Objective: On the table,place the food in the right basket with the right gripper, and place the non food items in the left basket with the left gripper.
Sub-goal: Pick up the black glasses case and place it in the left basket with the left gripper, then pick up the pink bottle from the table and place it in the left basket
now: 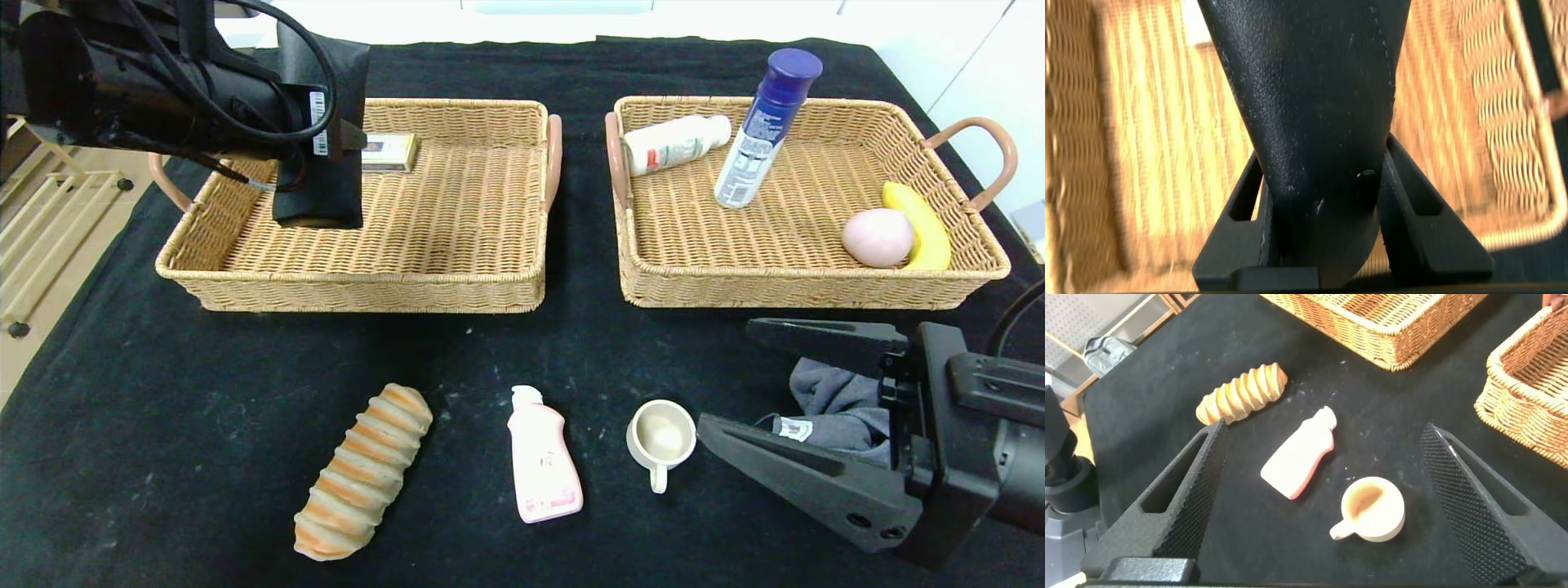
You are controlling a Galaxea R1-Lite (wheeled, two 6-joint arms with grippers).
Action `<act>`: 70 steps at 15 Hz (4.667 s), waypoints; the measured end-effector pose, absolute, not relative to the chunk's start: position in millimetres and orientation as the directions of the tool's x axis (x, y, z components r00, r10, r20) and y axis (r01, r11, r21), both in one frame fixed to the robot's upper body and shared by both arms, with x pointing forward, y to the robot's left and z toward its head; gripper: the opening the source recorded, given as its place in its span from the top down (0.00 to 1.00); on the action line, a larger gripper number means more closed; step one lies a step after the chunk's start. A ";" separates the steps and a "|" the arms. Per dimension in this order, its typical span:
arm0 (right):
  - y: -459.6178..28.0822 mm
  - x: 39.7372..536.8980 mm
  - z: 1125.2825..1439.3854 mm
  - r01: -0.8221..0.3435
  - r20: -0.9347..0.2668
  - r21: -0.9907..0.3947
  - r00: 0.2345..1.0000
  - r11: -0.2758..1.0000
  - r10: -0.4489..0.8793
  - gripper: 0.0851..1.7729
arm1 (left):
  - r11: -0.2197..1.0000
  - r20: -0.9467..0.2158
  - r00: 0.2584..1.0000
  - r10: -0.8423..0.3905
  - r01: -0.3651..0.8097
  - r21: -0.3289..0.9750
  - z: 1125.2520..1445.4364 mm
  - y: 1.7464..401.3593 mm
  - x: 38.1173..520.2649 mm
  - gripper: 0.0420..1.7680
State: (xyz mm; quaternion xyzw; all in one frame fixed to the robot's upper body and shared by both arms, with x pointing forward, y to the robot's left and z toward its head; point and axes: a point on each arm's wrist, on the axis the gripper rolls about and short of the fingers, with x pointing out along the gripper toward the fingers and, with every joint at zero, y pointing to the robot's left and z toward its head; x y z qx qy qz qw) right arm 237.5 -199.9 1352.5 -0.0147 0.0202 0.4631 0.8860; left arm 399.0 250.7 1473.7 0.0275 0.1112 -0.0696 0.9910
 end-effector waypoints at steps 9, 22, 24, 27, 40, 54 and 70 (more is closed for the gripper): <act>-201.6 235.4 1354.6 -0.821 -0.040 -0.011 0.570 0.570 0.821 0.04 | 0.988 -0.110 0.983 -0.148 0.152 0.021 1466.7 237.8 446.8 0.60; -203.4 233.1 1355.4 -0.823 -0.033 -0.025 0.568 0.567 0.822 0.04 | 0.985 -0.128 0.978 -0.166 0.169 0.014 1452.0 234.6 463.1 0.25; -203.7 233.0 1355.6 -0.823 -0.032 -0.025 0.569 0.568 0.822 0.04 | 0.986 -0.137 0.977 -0.165 0.168 0.015 1452.1 232.1 460.0 0.20; -204.4 232.2 1356.4 -0.822 -0.028 -0.026 0.569 0.568 0.822 0.04 | 0.977 -0.184 0.962 -0.204 0.211 0.020 1454.1 217.8 441.3 0.15; -222.6 223.0 1374.8 -0.795 0.051 -0.073 0.600 0.602 0.799 0.04 | 0.968 -0.438 0.864 -0.249 0.201 -0.153 1437.4 141.9 334.6 0.05; -226.6 212.9 1377.0 -0.803 0.072 -0.095 0.584 0.588 0.809 0.04 | 0.982 -0.737 0.649 -0.188 0.150 -0.118 1368.8 90.3 293.4 0.04; -236.6 196.1 1384.1 -0.808 0.096 -0.124 0.568 0.576 0.817 0.04 | 0.991 -0.807 0.578 -0.119 0.120 -0.060 1327.5 66.7 306.4 0.03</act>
